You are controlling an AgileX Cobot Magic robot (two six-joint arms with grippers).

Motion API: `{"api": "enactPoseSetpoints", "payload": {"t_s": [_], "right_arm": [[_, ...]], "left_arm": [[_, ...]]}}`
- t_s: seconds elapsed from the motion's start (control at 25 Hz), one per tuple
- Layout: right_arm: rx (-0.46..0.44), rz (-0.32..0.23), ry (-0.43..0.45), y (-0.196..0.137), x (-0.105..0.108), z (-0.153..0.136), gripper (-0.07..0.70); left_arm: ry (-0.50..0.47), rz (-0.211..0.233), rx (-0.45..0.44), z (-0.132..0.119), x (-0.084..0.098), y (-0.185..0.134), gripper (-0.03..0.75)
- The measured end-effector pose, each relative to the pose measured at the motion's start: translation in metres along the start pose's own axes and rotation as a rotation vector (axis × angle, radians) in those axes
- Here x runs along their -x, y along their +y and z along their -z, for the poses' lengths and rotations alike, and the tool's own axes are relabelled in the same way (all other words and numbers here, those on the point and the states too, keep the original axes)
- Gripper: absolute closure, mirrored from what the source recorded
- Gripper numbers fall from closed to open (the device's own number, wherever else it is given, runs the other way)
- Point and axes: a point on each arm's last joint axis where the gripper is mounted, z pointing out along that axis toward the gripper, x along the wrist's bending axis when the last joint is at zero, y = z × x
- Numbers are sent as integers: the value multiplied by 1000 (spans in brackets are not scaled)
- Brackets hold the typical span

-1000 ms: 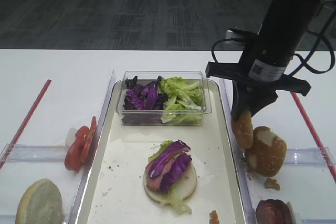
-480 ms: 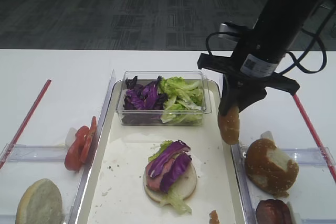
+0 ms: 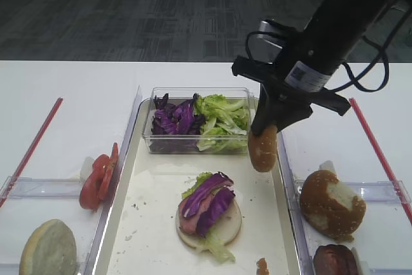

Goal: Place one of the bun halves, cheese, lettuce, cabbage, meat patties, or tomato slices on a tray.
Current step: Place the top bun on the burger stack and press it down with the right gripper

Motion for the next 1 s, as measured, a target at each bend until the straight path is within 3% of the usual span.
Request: {"api": "enactPoseSetpoints", "payload": {"t_s": [0.32,0.76,1.0], "right_arm": [[99,58,93,-21,-5,7,499],[161,109,405,-48,-8,-14,499],[200,145,510,-58,-4,-26,500]], "left_arm": [[0,0,0,0,0,0,293],[0,0,0,0,0,0,293],[0,0,0,0,0,0,293]]}}
